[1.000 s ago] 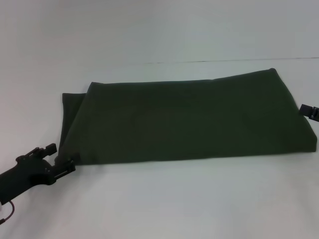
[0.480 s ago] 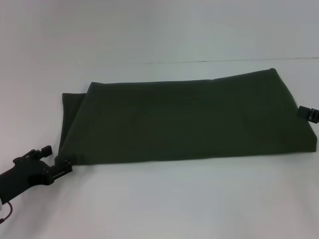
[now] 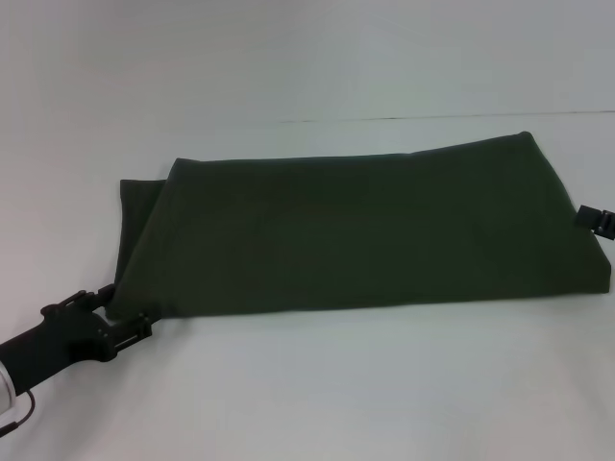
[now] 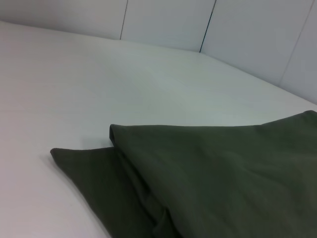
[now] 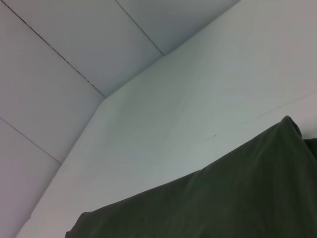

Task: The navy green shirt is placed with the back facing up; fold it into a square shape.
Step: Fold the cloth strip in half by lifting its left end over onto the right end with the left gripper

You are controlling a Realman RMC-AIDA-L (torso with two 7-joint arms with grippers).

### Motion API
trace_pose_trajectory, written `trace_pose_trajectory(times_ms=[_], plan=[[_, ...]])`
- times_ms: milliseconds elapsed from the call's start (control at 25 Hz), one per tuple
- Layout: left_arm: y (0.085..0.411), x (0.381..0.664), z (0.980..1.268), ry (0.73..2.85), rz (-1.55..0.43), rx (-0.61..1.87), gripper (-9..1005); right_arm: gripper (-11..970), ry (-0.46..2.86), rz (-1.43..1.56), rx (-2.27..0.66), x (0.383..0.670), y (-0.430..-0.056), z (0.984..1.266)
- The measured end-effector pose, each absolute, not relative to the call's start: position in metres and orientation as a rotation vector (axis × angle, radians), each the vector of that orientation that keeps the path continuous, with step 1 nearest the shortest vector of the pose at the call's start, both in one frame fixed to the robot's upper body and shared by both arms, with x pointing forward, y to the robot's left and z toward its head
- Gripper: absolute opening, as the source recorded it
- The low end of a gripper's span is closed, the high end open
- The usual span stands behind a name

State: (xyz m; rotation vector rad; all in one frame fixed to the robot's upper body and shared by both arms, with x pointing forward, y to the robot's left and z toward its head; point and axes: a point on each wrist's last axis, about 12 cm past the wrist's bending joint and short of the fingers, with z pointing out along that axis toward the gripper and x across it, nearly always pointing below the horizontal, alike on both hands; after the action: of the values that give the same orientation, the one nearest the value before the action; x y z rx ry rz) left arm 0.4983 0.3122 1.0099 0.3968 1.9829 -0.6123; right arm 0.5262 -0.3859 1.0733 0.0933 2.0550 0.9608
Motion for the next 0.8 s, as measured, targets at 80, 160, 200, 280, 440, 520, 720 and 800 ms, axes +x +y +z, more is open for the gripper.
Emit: trace_pose_trajectory(times_ms=[80,160,200,280,440,520,720,800], plan=[[0.3130,0.4986,1.0100,1.983,-0.606,0.393,814,684,2.055,0.961,0.093,0.5261,-0.3859,1.0732],[0.3145,0.4988,1.0098,1.986,-0.598,0.385,751,684,2.054,0.961,0.093,0.5261,-0.3859,1.0732],[0.3147,0.4988,1.0098,1.987,-0.597,0.384,720,684,2.054,0.960,0.093,0.5261,-0.3859,1.0732],[0.3146,0.4989,1.0097,1.988,-0.597,0.384,658,684,2.055,0.960,0.090,0.5262,-0.3858,1.0733],[0.3146,0.4990,1.0097,1.990,-0.600,0.381,537,684,2.065,0.949,0.085,0.5264,-0.3874,1.0736],[0.3149,0.4993,1.0100,1.991,-0.600,0.378,476,684,2.076,0.938,0.088,0.5265,-0.3896,1.0735],[0.3154,0.5005,1.0114,1.988,-0.595,0.382,308,683,2.139,0.901,0.094,0.5284,-0.3929,1.0706],[0.3154,0.5009,1.0117,1.988,-0.595,0.382,239,683,2.157,0.897,0.093,0.5300,-0.3924,1.0704]])
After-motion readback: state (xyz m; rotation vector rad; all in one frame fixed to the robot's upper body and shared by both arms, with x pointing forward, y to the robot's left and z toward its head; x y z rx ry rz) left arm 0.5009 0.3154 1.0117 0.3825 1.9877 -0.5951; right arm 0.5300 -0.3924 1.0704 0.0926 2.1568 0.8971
